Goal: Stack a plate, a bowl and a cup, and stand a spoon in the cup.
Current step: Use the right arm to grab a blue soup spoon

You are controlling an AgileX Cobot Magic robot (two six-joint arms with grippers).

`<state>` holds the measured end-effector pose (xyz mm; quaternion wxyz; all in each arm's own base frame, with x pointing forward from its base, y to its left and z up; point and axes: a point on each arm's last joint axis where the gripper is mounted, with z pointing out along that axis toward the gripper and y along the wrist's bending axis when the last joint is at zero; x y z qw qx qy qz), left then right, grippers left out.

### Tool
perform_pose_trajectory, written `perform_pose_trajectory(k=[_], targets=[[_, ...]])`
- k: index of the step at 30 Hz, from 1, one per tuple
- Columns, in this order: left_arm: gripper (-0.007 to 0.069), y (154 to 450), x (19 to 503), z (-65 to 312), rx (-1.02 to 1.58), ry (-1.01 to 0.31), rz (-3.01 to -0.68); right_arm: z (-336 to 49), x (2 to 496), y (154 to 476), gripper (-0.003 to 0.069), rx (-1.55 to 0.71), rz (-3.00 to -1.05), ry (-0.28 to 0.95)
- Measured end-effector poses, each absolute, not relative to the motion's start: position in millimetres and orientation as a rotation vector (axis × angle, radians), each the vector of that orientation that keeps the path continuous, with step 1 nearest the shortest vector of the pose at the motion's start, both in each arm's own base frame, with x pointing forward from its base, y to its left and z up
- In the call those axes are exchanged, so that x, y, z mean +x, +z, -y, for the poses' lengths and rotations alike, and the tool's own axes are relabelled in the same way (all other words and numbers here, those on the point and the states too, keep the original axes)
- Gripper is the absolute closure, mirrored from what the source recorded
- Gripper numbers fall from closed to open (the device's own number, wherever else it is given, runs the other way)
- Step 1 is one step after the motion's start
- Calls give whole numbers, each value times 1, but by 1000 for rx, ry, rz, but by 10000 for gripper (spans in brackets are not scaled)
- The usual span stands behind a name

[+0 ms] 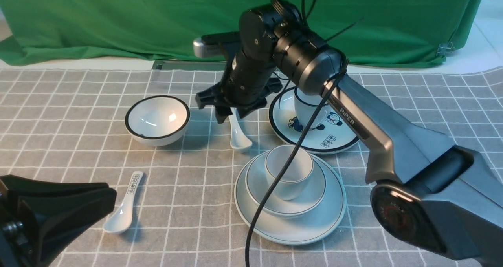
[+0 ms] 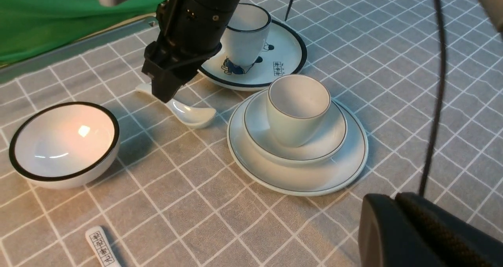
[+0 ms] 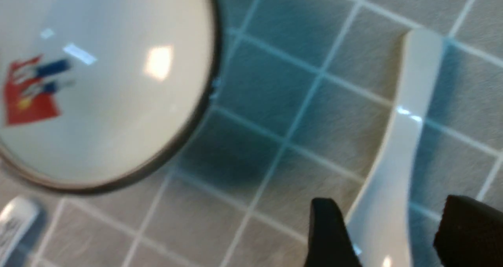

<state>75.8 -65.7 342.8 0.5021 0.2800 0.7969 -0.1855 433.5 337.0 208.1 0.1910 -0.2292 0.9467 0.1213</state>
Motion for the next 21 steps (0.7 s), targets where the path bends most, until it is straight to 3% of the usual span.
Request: perform_pose_trajectory(k=[11, 21], targets=[[614, 343, 75, 66, 688, -447, -1923, -342, 449, 185, 253, -598, -2581, 376], [613, 342, 73, 68, 713, -483, -1928, -342, 454, 159, 312, -607, -2598, 330]])
